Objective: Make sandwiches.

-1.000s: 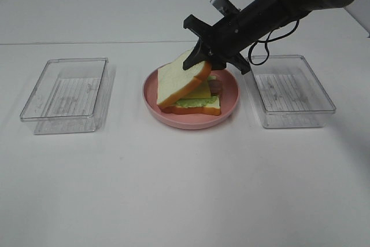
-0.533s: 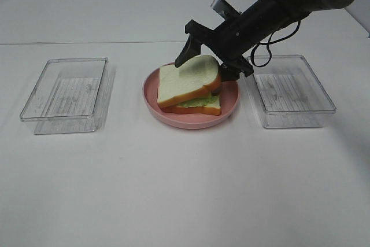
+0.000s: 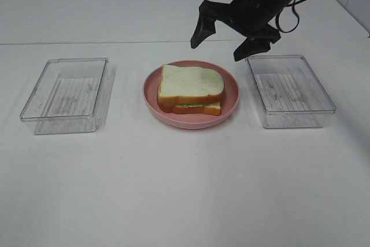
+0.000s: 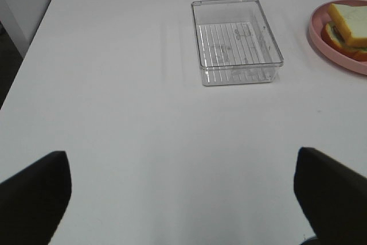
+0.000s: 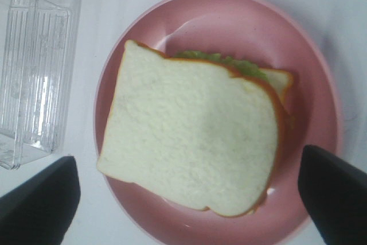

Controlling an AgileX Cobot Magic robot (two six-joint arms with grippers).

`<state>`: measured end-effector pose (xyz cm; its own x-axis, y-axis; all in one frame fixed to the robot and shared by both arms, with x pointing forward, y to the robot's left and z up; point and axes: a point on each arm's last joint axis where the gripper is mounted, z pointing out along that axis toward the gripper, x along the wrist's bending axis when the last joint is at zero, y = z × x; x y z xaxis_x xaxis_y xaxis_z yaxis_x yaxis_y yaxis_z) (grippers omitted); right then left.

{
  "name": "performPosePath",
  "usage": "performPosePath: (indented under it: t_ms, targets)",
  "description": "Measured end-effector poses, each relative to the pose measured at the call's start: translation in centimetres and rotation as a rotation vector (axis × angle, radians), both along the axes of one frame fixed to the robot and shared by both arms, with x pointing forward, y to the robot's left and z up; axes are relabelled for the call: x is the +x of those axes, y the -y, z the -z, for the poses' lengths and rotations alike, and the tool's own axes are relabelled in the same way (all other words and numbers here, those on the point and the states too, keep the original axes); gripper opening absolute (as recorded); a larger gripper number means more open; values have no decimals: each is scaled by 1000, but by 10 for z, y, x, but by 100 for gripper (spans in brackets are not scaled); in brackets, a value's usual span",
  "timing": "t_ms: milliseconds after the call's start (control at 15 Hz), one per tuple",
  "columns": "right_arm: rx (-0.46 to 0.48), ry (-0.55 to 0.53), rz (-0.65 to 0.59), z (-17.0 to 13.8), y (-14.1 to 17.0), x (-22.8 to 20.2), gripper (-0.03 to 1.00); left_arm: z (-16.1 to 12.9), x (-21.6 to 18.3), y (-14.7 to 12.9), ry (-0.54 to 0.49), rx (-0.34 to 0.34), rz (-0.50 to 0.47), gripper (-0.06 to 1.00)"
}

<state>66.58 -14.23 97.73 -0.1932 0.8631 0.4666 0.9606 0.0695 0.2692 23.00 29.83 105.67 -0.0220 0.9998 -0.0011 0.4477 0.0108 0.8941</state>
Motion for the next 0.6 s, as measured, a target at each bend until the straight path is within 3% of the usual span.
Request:
performPosePath:
  t_ms: [200, 400, 600]
  targets:
    - [-183, 60, -53, -43, 19, -18, 99, 0, 0, 0, 0, 0, 0, 97]
    - [-284, 72, -53, -64, 44, -26, 99, 0, 0, 0, 0, 0, 0, 97]
    - [-350, -37, 112, -65, 126, -22, 99, 0, 0, 0, 0, 0, 0, 97]
